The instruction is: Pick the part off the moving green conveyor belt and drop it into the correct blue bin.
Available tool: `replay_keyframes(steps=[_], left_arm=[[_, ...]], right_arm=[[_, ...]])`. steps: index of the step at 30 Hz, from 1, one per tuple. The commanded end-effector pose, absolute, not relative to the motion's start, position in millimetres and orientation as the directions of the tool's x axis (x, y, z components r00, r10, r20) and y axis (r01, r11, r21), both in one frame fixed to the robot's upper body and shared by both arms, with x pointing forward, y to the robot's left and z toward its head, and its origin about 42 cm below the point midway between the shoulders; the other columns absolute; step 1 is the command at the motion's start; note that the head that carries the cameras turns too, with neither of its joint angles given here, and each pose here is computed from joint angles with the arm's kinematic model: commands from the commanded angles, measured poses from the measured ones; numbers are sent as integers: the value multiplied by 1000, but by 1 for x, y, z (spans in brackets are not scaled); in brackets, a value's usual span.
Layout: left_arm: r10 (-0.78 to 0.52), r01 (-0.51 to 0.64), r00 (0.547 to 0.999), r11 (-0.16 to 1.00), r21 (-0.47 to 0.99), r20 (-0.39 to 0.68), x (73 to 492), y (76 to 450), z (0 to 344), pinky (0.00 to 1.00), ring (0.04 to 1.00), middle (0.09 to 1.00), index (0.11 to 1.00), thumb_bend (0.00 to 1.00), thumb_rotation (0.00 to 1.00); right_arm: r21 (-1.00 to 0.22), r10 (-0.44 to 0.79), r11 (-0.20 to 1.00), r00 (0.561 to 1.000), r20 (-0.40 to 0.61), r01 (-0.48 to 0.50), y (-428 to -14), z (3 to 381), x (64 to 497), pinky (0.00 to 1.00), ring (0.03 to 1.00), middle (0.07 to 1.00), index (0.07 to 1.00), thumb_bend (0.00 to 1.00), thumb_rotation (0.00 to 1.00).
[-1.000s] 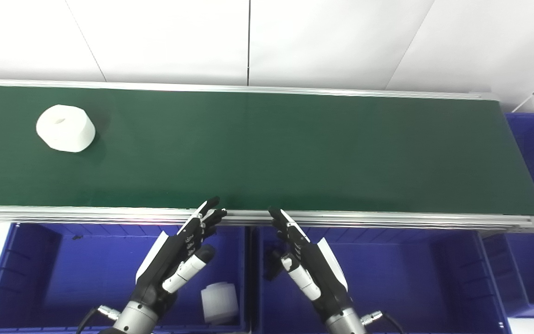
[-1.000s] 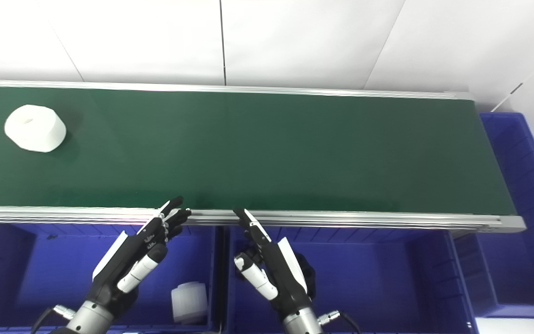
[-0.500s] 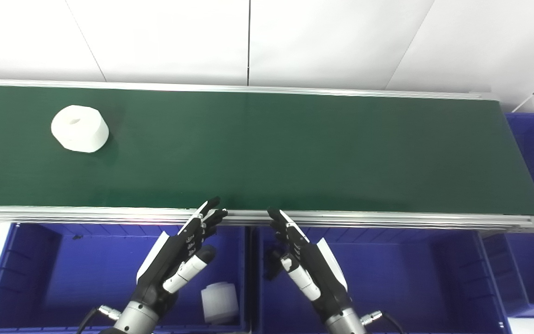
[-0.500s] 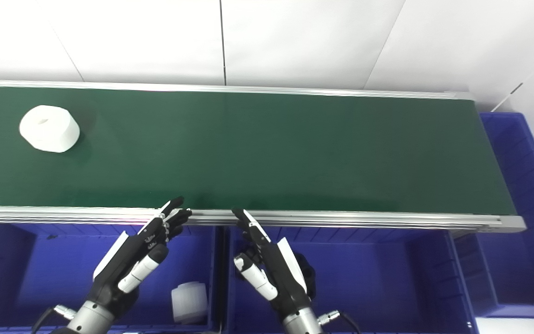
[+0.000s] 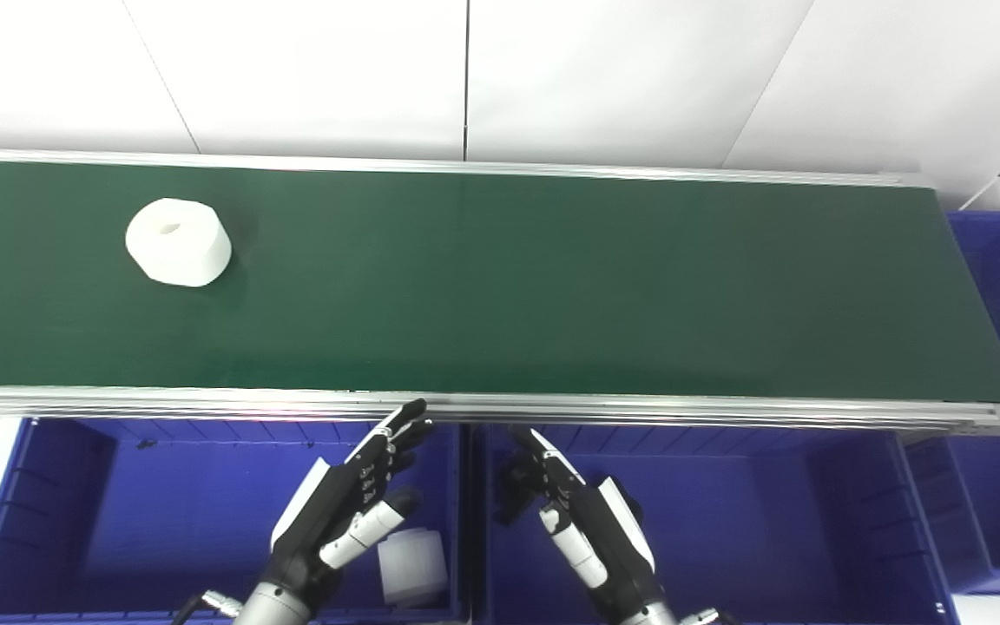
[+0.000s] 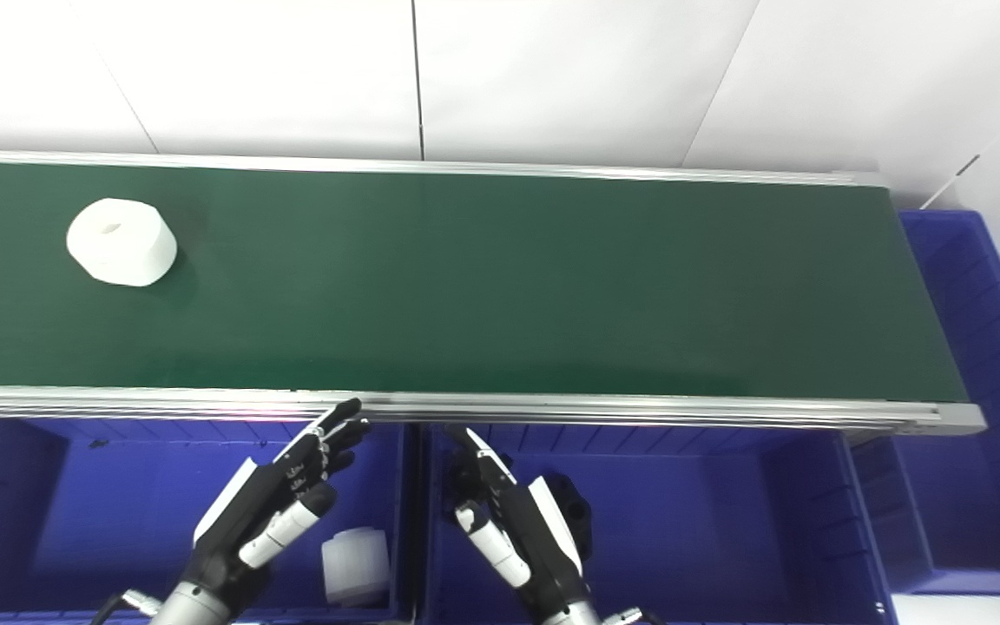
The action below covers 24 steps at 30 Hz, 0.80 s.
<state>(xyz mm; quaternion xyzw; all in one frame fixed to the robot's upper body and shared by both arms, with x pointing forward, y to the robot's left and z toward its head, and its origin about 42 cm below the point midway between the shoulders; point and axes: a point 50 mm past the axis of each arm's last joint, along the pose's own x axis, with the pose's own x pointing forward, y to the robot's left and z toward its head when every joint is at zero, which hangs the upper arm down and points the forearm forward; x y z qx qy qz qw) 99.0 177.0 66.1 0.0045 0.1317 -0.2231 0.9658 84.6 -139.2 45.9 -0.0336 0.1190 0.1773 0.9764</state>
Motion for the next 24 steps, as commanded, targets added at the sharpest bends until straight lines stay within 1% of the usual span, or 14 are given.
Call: replay_keyframes(steps=[1, 3, 6, 15, 19, 24], left_arm=[[-431, 432, 879, 901, -44, -203, 101, 173, 69, 911, 927, 896, 918, 772, 714], [-431, 432, 880, 901, -40, -200, 101, 171, 65, 893, 915, 890, 910, 770, 695], [-429, 431, 881, 901, -36, -200, 103, 169, 61, 862, 895, 882, 901, 782, 677], [-421, 423, 885, 905, -33, -198, 105, 168, 56, 846, 890, 869, 881, 781, 627], [-417, 421, 885, 907, -28, -205, 105, 168, 55, 836, 883, 861, 874, 787, 617], [-424, 429, 881, 903, -26, -207, 105, 169, 52, 830, 876, 856, 871, 780, 591]], right_arm=[[-30, 330, 940, 929, -167, -339, -141, 51, 85, 938, 953, 955, 933, 957, 1000], [-41, 332, 939, 929, -164, -343, -143, 48, 86, 943, 956, 957, 935, 955, 1000], [-45, 335, 937, 928, -165, -346, -145, 45, 87, 925, 940, 956, 930, 956, 1000], [-42, 344, 934, 925, -164, -355, -145, 42, 89, 920, 939, 951, 926, 963, 1000], [-37, 348, 933, 922, -169, -359, -144, 40, 89, 950, 954, 959, 937, 967, 1000], [-35, 351, 932, 922, -161, -361, -144, 39, 89, 937, 948, 957, 932, 961, 1000]])
